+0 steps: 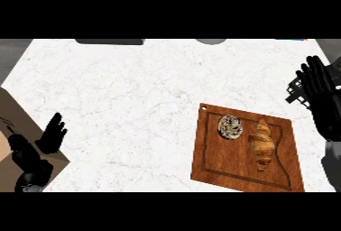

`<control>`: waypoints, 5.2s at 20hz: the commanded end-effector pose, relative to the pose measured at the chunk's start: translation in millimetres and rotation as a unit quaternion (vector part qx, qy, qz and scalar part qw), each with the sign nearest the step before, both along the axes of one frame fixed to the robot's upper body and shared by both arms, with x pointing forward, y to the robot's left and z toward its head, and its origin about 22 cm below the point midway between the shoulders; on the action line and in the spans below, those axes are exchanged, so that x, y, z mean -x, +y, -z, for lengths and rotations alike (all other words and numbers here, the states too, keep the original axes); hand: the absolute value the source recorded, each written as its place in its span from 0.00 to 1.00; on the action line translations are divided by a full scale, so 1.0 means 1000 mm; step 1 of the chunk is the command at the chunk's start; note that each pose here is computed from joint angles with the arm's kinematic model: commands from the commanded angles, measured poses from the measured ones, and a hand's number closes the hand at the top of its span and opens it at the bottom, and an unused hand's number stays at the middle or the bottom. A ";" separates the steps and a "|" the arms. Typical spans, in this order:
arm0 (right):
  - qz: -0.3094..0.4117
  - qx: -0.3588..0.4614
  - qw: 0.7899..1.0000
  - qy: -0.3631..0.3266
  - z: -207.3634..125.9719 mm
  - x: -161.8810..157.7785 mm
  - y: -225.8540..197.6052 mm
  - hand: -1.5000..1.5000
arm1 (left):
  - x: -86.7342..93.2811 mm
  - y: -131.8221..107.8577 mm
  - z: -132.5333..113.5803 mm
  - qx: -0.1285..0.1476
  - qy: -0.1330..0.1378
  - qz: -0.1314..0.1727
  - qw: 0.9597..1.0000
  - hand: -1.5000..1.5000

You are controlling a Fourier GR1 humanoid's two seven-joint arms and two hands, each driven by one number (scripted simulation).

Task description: Pick the croissant from the cutting board and place it in the tiered basket

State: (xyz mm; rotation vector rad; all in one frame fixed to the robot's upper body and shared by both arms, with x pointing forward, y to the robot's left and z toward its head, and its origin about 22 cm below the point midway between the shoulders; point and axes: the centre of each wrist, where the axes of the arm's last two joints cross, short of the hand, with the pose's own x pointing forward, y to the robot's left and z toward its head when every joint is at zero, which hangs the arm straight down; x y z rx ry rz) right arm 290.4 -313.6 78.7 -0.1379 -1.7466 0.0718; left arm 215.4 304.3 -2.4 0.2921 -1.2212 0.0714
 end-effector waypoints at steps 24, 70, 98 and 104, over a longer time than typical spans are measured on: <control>0.354 0.117 0.871 0.321 0.040 0.161 -0.010 0.00 | -0.044 0.015 -0.036 -0.143 -0.142 0.096 0.975 0.50; 0.291 0.224 0.757 0.541 -0.007 0.041 0.039 0.00 | -0.057 -0.007 -0.035 -0.149 -0.146 0.096 0.973 0.50; 0.257 0.173 0.750 0.584 0.039 0.000 0.081 0.00 | -0.072 -0.006 -0.044 -0.146 -0.142 0.092 0.975 0.50; 0.165 0.276 0.749 0.579 0.054 0.013 0.075 1.00 | -0.071 -0.007 -0.033 -0.144 -0.138 0.097 0.975 0.50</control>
